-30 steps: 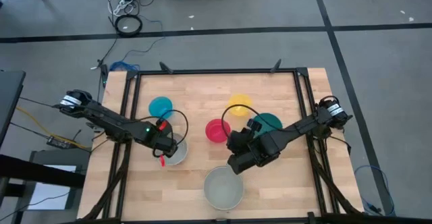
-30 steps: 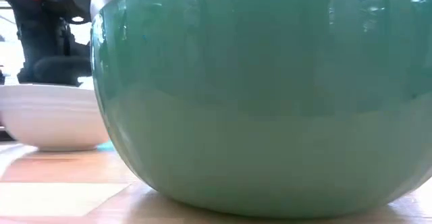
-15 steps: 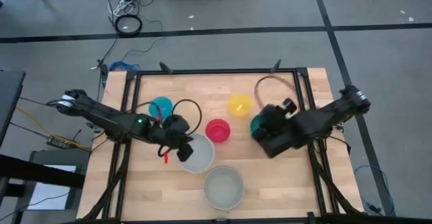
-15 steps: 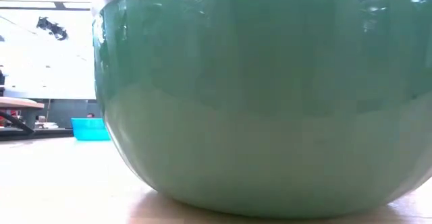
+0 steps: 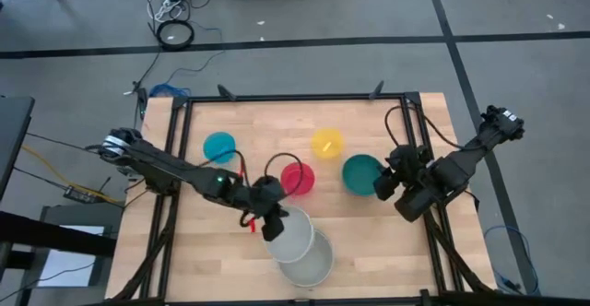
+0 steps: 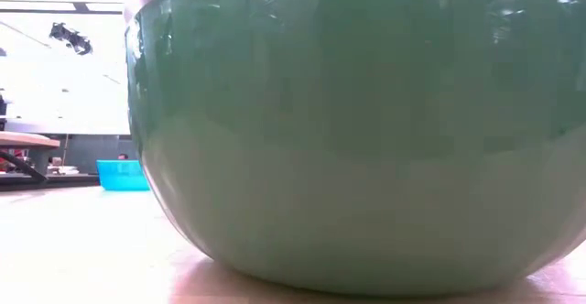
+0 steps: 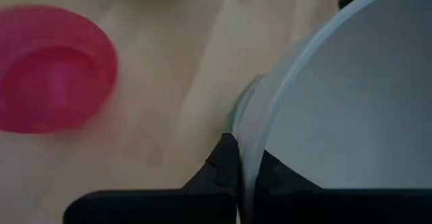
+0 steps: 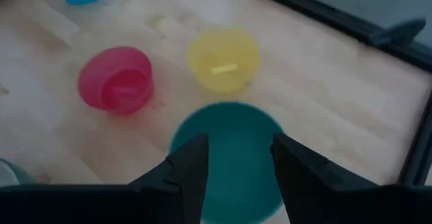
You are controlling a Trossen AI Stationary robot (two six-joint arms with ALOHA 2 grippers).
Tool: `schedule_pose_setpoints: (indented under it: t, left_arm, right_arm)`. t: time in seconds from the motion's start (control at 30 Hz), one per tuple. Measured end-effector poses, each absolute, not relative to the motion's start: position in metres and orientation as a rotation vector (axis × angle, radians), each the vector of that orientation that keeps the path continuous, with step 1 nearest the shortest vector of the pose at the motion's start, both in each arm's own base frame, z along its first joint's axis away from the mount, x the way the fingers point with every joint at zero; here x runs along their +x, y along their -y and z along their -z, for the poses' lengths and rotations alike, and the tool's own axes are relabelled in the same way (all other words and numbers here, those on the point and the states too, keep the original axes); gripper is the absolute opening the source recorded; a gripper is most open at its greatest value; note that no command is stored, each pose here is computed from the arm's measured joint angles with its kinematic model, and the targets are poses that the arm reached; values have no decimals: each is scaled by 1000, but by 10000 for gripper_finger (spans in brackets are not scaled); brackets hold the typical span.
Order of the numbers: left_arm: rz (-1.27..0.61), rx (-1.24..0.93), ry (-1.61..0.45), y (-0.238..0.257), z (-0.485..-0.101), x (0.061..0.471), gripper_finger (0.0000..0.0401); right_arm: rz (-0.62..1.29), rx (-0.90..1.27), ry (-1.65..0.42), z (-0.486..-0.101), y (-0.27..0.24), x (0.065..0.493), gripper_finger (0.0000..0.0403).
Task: Nest bowls inside each other
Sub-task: Stack the white bowl on top of the gray bowl
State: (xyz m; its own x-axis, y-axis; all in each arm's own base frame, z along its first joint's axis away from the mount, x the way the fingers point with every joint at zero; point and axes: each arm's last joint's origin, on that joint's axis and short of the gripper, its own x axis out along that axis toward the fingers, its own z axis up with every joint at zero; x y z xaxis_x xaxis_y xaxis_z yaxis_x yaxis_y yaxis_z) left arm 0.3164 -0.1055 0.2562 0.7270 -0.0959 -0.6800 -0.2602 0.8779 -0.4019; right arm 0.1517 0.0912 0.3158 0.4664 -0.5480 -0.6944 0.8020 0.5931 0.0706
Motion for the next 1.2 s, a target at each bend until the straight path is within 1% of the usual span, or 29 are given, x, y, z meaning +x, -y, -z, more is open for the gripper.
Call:
schedule_pose_setpoints:
  t: [0.2,0.4,0.53,0.67,0.8,1.03,1.2]
  left_arm:
    - [-49,-514,-764,116,-258,336,3]
    - [-38,-542,-904,121,-222,348,5]
    - [-32,-568,-924,123,-211,353,12]
    - [12,-592,-900,125,-213,357,41]
    - [23,-598,-908,125,-213,356,82]
    - [53,-627,-852,124,-218,361,154]
    - [81,-679,-844,119,-221,365,186]
  right_arm:
    - [875,431,-731,-298,-92,151,153]
    - [876,427,-736,-297,-92,151,153]
    - [875,426,-736,-297,-92,151,155]
    - [873,429,-743,-297,-92,151,155]
    - [862,436,-746,-297,-93,152,157]
    - [849,437,-745,-297,-94,153,165]
    - [849,437,-745,-297,-94,153,169]
